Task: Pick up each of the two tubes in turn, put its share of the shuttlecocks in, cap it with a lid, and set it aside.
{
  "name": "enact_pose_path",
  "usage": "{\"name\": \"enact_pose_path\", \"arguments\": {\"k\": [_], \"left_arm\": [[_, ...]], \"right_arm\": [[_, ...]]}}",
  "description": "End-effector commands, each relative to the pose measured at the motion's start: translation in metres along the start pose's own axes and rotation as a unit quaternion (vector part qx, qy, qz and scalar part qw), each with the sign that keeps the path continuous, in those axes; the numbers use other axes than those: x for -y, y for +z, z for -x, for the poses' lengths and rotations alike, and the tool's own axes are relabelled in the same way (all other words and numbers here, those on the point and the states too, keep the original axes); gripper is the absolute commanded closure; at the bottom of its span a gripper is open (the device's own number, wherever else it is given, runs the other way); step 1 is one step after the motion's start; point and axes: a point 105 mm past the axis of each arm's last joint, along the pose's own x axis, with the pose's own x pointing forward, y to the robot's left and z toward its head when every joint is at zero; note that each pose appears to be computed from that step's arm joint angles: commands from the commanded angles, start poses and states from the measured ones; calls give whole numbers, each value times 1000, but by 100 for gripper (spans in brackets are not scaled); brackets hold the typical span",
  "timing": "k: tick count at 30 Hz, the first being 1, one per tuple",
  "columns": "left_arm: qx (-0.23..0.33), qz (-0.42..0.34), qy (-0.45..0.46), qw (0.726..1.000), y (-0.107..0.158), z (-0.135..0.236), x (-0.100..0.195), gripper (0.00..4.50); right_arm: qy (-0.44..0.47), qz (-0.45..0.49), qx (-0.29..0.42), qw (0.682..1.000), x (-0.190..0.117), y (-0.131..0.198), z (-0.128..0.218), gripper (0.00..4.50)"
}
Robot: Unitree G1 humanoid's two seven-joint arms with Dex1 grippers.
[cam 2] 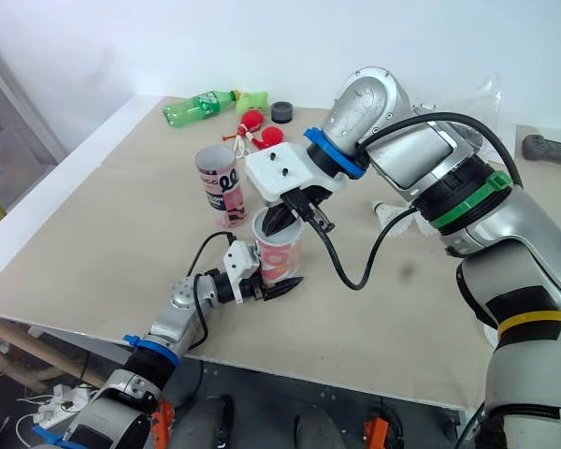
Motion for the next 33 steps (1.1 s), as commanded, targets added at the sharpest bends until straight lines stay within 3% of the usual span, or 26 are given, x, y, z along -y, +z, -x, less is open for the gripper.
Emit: {"name": "enact_pose_path", "arguments": {"k": [1,7,12,17,21,23,24,26,29,31,33], "left_arm": [[-38,32,5,999,-25,7,6,120],[-37,32,3,999,-25,7,7,120],[-38,32,2,999,-26,7,7,120],[-36,32,3,999,-25,7,9,120],[-31,45,12,998,-23,9,6,120],[-29,45,11,999,-21,10,5,120],[-29,44,10,999,-21,11,5,120],[-29,47,8,998,-20,12,5,120],[-29,54,5,998,-18,13,4,120],[-31,58,1,998,-18,14,4,32],[-33,63,-4,997,-18,15,5,0]], "right_arm": [[34,2,-11,999,-8,-6,-13,446],[45,-10,-32,998,-13,-21,-23,446],[1,-21,18,1000,-1,-4,-1,446],[-84,-53,119,988,3,15,45,446],[-143,-106,240,954,-24,23,61,446],[-165,-140,257,942,-36,19,59,387],[-185,-163,267,932,-42,14,59,385],[-242,-210,278,905,-49,1,59,273],[-337,-276,260,862,-65,-26,50,183],[-369,-303,265,838,-78,-29,36,90],[-397,-328,265,815,-89,-32,22,21]]}}
